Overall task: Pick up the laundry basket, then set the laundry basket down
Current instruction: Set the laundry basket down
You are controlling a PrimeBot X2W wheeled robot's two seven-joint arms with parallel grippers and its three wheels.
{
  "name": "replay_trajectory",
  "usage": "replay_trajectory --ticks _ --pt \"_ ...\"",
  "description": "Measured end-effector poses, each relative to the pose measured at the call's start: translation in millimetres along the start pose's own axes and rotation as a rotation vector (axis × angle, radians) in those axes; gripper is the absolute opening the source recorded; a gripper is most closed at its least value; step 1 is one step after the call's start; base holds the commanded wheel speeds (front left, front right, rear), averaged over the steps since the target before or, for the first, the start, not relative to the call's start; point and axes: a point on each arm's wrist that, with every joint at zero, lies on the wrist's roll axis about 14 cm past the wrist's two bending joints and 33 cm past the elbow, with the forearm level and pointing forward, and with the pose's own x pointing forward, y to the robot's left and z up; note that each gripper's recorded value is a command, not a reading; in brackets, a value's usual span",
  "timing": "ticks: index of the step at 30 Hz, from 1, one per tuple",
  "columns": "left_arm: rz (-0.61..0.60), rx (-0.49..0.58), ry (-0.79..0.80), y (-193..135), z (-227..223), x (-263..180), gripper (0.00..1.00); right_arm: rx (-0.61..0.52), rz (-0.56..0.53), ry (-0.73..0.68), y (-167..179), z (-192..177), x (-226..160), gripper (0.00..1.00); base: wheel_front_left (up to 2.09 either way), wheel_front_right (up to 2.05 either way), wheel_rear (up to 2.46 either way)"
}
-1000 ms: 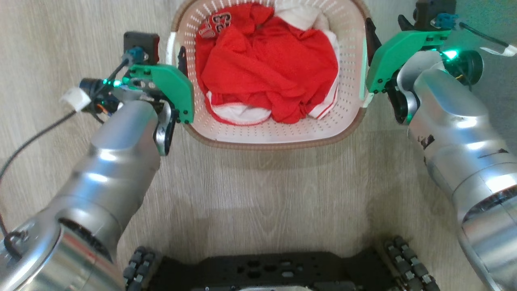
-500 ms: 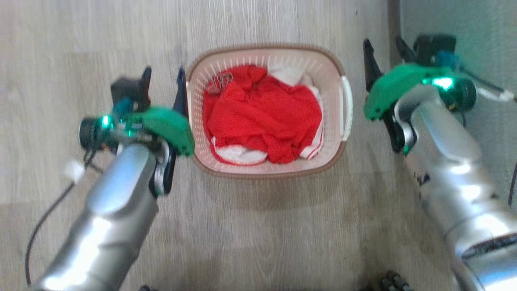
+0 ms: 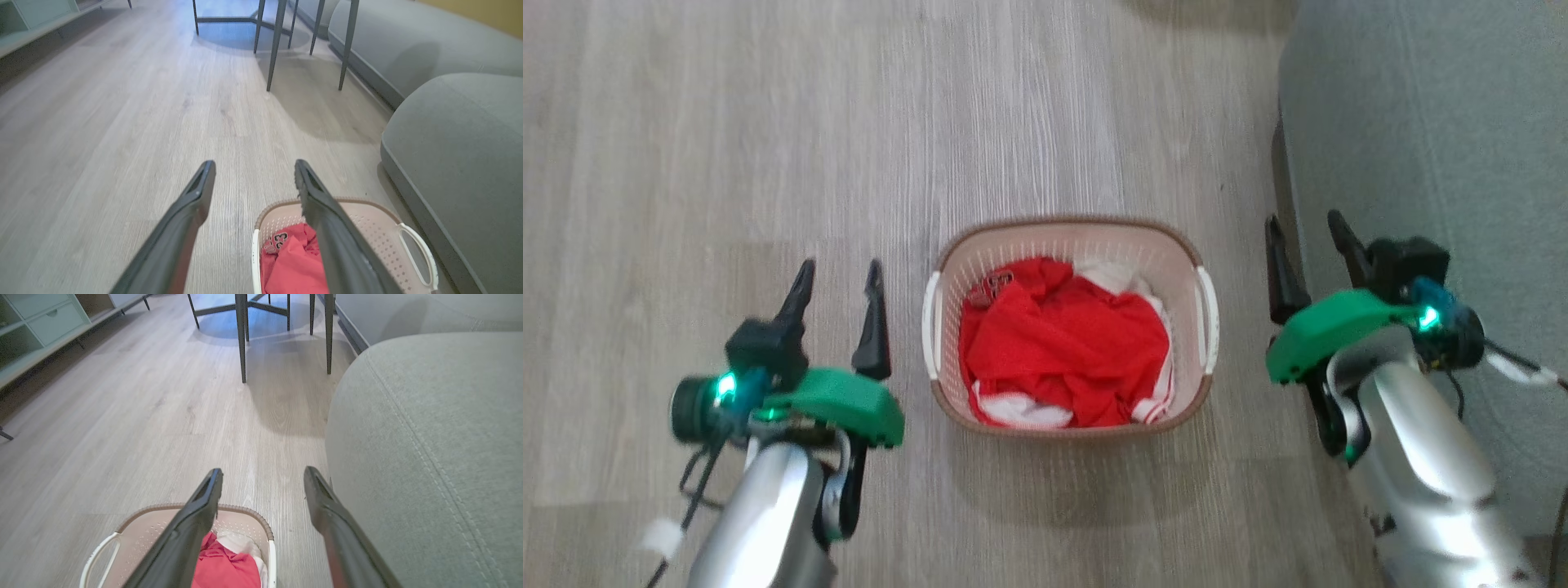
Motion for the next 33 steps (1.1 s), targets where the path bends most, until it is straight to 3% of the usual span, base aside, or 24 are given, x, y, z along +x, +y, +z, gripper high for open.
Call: replay_trajectory --ticks 9,16,33 --pt "0.033 -0.018 -0.1 4.9 29.3 -51.8 1.0 0.003 0.006 -0.132 14.4 35.0 -49.8 1.0 0.0 0.0 0.0" --pt "0.084 -0.012 -0.147 16.4 40.3 -82.7 1.0 0.001 0.011 -0.157 23.4 35.4 -86.7 1.0 0.0 0.0 0.0" --pt "0.124 -0.025 -0.159 20.9 36.0 -126.4 1.0 0.013 -0.023 -0.198 22.2 39.5 -129.2 1.0 0.0 0.0 0.0"
